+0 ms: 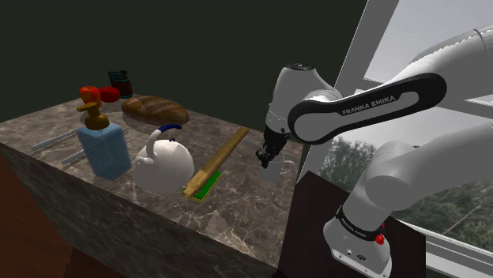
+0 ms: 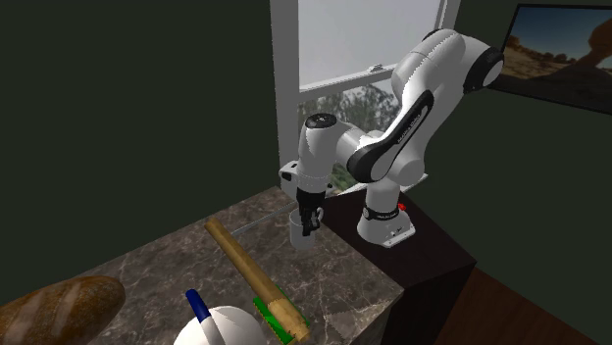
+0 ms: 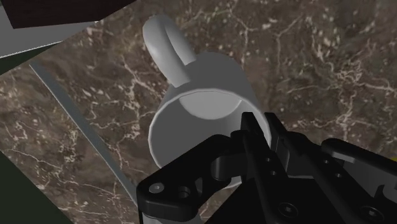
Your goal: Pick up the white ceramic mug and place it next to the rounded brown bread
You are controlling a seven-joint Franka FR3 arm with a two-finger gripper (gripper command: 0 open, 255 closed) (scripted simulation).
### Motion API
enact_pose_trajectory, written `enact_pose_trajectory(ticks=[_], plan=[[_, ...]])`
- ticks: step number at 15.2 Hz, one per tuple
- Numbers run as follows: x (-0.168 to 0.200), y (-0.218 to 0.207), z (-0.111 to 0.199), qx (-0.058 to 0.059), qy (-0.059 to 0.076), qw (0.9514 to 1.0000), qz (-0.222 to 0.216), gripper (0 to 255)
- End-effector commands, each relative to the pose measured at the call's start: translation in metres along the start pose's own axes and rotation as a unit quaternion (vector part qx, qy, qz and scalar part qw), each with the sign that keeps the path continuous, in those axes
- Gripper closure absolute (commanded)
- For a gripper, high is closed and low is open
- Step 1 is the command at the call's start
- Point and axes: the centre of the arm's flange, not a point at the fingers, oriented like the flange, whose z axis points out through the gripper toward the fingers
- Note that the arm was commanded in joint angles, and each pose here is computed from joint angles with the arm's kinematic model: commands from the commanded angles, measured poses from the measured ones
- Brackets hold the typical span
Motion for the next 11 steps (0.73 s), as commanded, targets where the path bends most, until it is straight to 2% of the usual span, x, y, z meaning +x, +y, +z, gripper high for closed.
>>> enact_pose_trajectory(ticks=[1,11], plan=[[0.0,0.0,-0.005,0.0,0.0,1.0,0.0,255],[0.006,0.002,-0.058,0.0,0.0,1.0,0.0,255]])
